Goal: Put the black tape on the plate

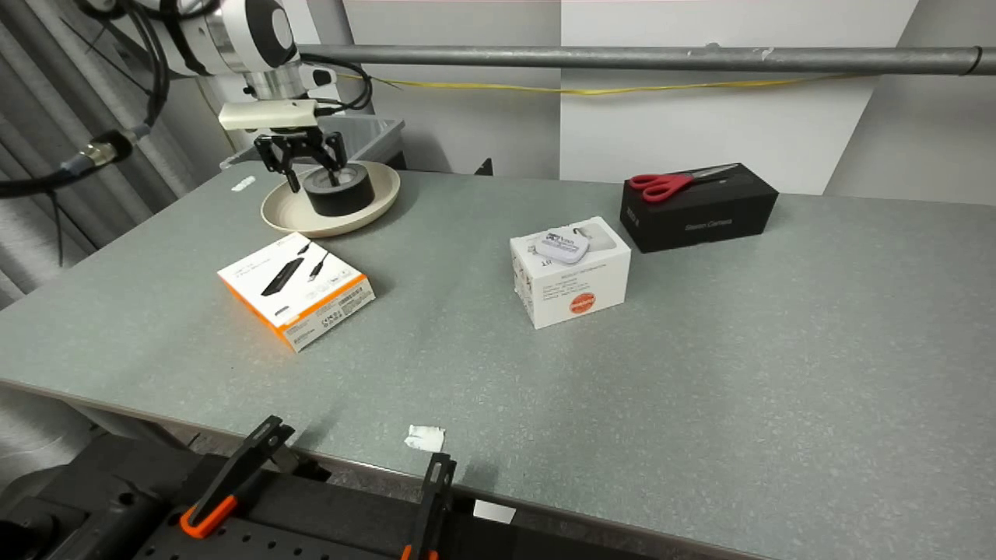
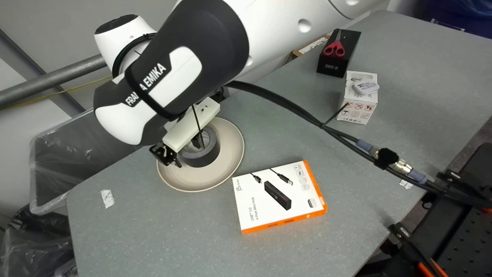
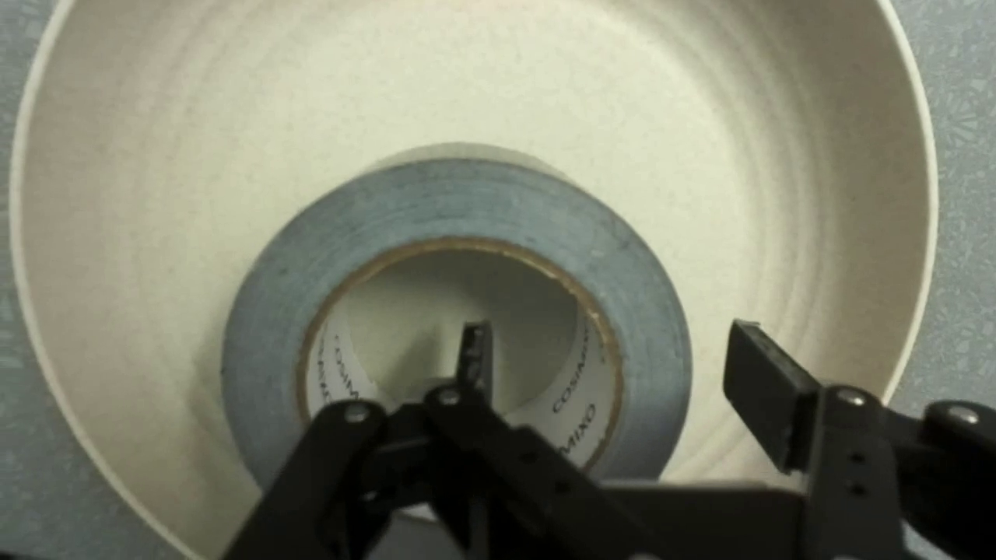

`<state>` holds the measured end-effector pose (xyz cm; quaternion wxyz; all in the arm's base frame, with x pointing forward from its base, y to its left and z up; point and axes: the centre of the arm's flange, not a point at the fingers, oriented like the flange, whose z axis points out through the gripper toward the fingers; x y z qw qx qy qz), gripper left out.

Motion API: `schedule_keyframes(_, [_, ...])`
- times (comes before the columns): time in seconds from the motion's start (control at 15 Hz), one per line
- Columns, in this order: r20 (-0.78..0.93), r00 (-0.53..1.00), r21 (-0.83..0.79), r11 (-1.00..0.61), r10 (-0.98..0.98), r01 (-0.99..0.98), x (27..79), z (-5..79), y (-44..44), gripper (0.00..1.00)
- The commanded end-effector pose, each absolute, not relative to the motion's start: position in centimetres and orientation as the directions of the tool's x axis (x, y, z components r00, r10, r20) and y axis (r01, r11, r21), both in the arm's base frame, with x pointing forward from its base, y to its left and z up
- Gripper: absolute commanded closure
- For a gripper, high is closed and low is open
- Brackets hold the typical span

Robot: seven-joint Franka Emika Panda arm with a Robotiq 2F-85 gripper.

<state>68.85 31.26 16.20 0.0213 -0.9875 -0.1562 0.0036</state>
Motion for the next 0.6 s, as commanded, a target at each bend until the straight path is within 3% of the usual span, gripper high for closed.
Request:
schedule_keyframes(0.0, [0.009, 0.954, -0.020, -0.953, 0.301, 0.301, 69.5, 17.5, 30.7, 0.00])
schedule_keyframes(0.53, [0.010, 0.954, -0.036, -0.954, 0.298, 0.298, 69.4, 16.8, 30.6, 0.00])
